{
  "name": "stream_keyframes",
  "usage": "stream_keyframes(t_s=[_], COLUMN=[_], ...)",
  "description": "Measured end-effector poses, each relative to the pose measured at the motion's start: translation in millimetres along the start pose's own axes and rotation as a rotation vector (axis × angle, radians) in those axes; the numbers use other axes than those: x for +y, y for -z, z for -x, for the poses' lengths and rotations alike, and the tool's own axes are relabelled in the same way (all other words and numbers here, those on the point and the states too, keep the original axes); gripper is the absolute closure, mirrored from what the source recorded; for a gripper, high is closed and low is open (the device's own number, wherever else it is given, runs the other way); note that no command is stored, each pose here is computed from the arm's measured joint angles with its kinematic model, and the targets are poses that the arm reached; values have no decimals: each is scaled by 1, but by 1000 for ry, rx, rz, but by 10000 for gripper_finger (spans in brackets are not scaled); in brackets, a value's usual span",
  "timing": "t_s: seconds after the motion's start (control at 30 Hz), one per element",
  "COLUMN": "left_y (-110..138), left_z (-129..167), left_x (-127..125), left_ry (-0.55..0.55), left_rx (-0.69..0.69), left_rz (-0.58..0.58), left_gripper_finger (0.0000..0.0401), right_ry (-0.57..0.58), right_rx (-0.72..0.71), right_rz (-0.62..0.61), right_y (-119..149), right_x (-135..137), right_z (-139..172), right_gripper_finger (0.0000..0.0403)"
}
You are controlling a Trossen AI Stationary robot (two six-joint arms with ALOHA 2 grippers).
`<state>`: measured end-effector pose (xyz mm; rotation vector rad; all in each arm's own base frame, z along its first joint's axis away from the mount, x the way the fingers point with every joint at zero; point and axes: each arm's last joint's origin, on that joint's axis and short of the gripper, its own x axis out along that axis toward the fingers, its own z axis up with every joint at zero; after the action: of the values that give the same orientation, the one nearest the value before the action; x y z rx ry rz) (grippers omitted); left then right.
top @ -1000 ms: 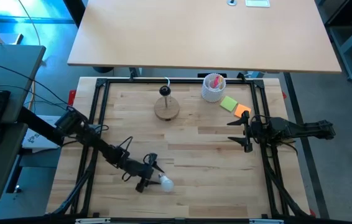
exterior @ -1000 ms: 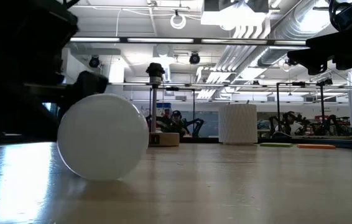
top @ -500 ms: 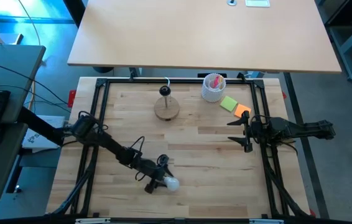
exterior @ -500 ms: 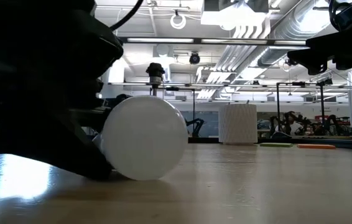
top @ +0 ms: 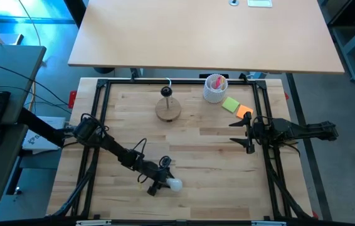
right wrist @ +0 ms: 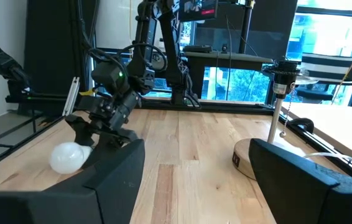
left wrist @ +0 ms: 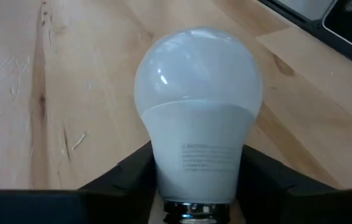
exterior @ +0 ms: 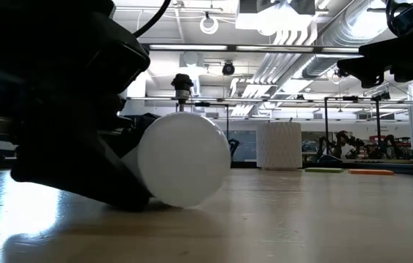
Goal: Screw lightbulb
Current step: Insert the light bulb into the lamp
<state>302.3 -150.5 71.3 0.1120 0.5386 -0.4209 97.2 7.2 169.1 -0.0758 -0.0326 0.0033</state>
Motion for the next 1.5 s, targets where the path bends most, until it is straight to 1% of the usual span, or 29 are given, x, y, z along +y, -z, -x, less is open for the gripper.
stream_keyframes(t_s=[0.13,0.43,0.53,0.63,0.7,0.8,0.93,1.07,1.37,1.5], left_y=[0,-4,-8,-11,-14,-18,-23,-28,-38,-36], left_z=[0,0,3,5,6,8,11,14,22,26], left_x=[1,1,3,4,5,5,9,18,37,41], left_ry=[-25,-60,-119,-191,-212,-227,-283,-337,-397,-408], left_rx=[-4,-52,-67,-89,-107,-128,-146,-158,-182,-172], left_rz=[57,112,144,216,253,272,221,172,98,76], left_gripper_finger=[249,253,254,254,256,258,259,260,260,260], right_ry=[0,0,0,0,0,0,0,0,0,0], right_rx=[0,0,0,0,0,0,0,0,0,0], right_rz=[0,0,0,0,0,0,0,0,0,0], right_y=[0,0,0,0,0,0,0,0,0,0], right_x=[0,0,0,0,0,0,0,0,0,0], right_z=[0,0,0,0,0,0,0,0,0,0], right_gripper_finger=[117,117,117,117,117,117,117,117,117,117])
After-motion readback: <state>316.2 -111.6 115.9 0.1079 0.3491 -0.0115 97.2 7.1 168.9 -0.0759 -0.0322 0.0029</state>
